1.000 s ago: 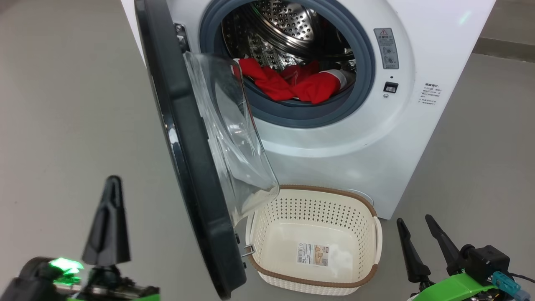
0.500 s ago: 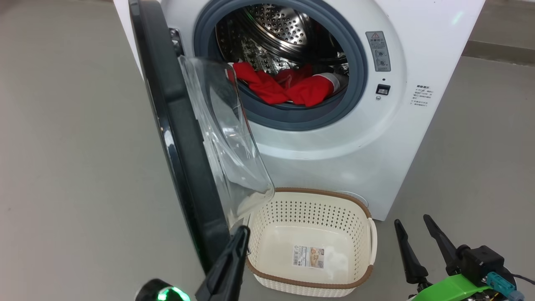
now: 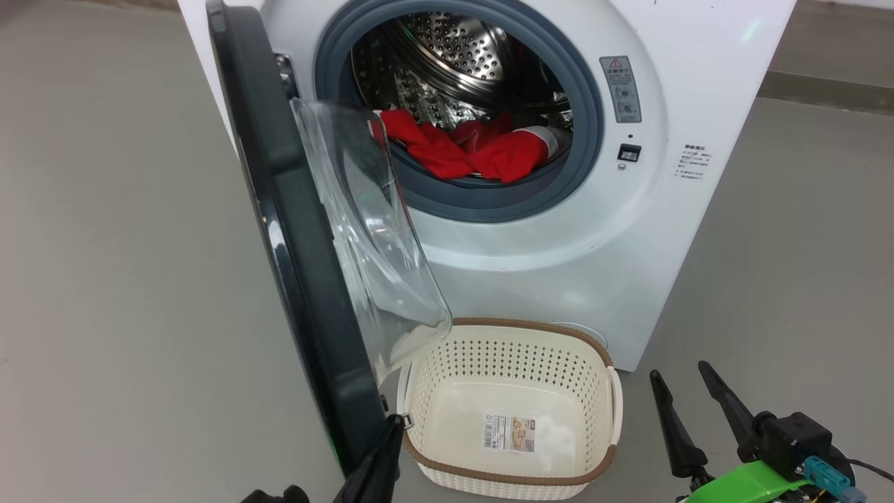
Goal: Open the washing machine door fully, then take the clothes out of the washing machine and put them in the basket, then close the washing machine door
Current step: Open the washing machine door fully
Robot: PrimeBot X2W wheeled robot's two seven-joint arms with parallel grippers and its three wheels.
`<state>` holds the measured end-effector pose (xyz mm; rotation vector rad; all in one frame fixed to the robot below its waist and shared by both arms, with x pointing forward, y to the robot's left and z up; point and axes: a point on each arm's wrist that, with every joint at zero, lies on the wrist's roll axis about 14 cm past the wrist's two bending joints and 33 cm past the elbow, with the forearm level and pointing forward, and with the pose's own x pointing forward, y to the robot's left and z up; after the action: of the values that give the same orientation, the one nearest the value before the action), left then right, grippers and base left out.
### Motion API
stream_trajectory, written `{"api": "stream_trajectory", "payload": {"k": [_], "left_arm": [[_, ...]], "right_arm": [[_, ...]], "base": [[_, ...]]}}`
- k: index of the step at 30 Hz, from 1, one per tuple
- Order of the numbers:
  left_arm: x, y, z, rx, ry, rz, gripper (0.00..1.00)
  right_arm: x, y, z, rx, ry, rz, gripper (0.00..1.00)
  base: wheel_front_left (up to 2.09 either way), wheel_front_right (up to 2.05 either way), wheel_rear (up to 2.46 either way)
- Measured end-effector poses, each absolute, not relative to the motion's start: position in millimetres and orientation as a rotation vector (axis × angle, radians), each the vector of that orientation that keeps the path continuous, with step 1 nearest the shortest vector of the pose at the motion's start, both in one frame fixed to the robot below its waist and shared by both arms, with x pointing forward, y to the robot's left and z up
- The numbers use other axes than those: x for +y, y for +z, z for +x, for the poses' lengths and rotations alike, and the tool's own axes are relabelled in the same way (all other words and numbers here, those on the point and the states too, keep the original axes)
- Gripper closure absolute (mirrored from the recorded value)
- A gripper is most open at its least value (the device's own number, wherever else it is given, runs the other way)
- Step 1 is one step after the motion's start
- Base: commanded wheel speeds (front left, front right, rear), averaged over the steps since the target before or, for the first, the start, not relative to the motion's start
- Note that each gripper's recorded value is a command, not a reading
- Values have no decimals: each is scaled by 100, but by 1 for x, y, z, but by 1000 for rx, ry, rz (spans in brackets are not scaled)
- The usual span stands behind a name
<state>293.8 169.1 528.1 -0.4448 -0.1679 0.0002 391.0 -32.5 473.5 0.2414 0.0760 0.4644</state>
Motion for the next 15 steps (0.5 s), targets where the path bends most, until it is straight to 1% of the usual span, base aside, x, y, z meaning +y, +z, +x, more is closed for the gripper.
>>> {"api": "stream_trajectory", "payload": {"k": [15], "left_arm": [[187,520,291,-159,58,-444,100]], "right_arm": [[-32,470,385,87,467,242,0]], "base": [[0,0,0]]}}
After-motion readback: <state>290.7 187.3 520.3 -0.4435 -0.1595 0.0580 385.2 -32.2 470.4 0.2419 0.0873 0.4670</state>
